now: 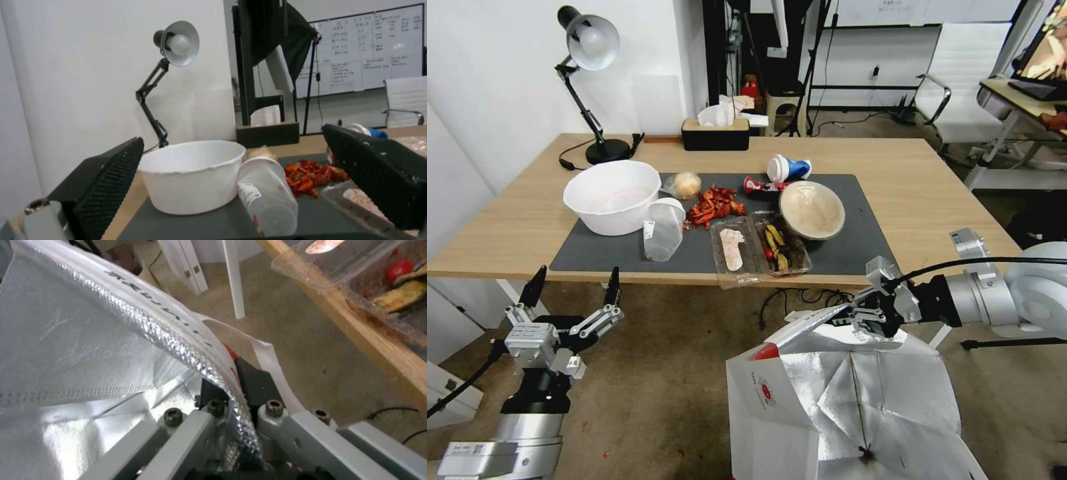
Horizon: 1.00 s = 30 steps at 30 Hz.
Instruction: Pick up the food delivery bag from the floor and place it on the table.
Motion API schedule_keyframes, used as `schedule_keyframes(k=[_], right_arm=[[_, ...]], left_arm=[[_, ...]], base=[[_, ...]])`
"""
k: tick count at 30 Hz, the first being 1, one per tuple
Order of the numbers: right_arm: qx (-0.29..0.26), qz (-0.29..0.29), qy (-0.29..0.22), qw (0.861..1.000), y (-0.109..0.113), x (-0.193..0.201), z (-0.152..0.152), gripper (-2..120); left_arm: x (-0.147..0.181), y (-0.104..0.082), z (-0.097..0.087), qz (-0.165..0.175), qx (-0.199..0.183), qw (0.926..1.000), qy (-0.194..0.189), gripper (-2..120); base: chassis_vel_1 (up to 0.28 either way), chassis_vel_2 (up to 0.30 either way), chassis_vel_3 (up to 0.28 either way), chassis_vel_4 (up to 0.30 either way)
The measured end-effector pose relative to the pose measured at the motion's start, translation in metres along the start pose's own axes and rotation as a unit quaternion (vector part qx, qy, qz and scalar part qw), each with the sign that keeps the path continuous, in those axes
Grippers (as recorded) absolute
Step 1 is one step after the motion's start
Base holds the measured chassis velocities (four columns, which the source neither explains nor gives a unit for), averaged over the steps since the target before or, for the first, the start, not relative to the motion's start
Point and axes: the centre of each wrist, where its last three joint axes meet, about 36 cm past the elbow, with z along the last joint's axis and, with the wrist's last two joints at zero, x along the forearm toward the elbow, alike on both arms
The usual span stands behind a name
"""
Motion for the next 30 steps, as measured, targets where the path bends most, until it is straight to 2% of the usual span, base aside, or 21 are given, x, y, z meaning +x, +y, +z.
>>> schedule_keyframes(k=[10,16,30], right_arm=[[-0.006,-0.001,0.001,1.000,0.003,-0.001,0.006,0],[-0.007,0.001,0.002,1.000,0.006,0.001,0.008,0],[-0.007,-0.001,0.005,1.000,0.012,0.001,0.010,0]], left_arm=[[0.001,0.000,0.000,0.000,0.000,1.0000,0.001,100],[0.001,-0.002,-0.001,-0.013,0.005,0.9999,0.000,100],[0.001,-0.002,-0.005,-0.005,0.007,1.0000,0.004,100]], base=[[0.000,0.000,0.000,0.000],[0.000,0.000,0.000,0.000],[0.000,0.000,0.000,0.000]])
